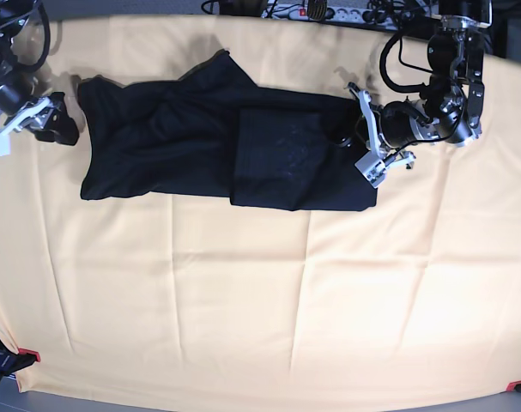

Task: Fold the T-shirt properly
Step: 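Press the folded end flat with the left gripper and release, then grasp the other strip end with the right gripper and lift it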

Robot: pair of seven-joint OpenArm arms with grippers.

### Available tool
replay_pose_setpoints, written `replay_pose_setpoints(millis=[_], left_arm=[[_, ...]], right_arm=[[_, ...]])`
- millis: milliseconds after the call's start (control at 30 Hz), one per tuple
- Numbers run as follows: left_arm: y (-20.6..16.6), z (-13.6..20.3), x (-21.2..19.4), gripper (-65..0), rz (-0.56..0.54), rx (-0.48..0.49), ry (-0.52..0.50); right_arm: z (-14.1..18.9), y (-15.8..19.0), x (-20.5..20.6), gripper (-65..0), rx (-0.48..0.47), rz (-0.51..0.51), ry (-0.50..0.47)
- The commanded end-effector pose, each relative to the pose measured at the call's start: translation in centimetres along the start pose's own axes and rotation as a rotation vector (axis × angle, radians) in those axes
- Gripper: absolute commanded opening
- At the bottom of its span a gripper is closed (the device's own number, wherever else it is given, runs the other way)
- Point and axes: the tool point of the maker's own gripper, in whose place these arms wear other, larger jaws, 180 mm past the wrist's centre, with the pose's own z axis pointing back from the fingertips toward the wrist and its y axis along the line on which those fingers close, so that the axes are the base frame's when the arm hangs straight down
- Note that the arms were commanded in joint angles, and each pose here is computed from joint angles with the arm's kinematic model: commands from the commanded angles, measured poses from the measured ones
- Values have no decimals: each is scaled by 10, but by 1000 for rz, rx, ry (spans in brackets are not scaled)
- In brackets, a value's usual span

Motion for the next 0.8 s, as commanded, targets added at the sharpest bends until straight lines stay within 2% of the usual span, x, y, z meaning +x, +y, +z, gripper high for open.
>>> replay_pose_setpoints(millis=[0, 67, 133, 267, 400, 533, 600, 767], left_arm=[[9, 5, -9, -650, -13, 35, 55], [7, 5, -11, -650, -9, 29, 63], [8, 5, -13, -650, -10, 31, 77], [8, 6, -16, -650, -9, 31, 93], [7, 6, -15, -650, -6, 26, 89], [4, 5, -13, -650, 2, 9, 74], [2, 5, -11, -650, 6, 1, 67], [2, 5, -11, -650, 7, -1, 65]], right_arm=[[-2, 9, 11, -268, 32, 20, -40], [-14, 24, 4, -268, 78, 17, -32], [-21, 29, 1, -268, 83, 15, -26], [-25, 22, 4, -268, 34, 18, -51], [-24, 0, 0, -268, -86, 33, -14], [-24, -4, -3, -268, -109, -8, -6], [-25, -1, -4, -256, -96, -32, -6], [-28, 23, -2, -256, 29, -63, -34]])
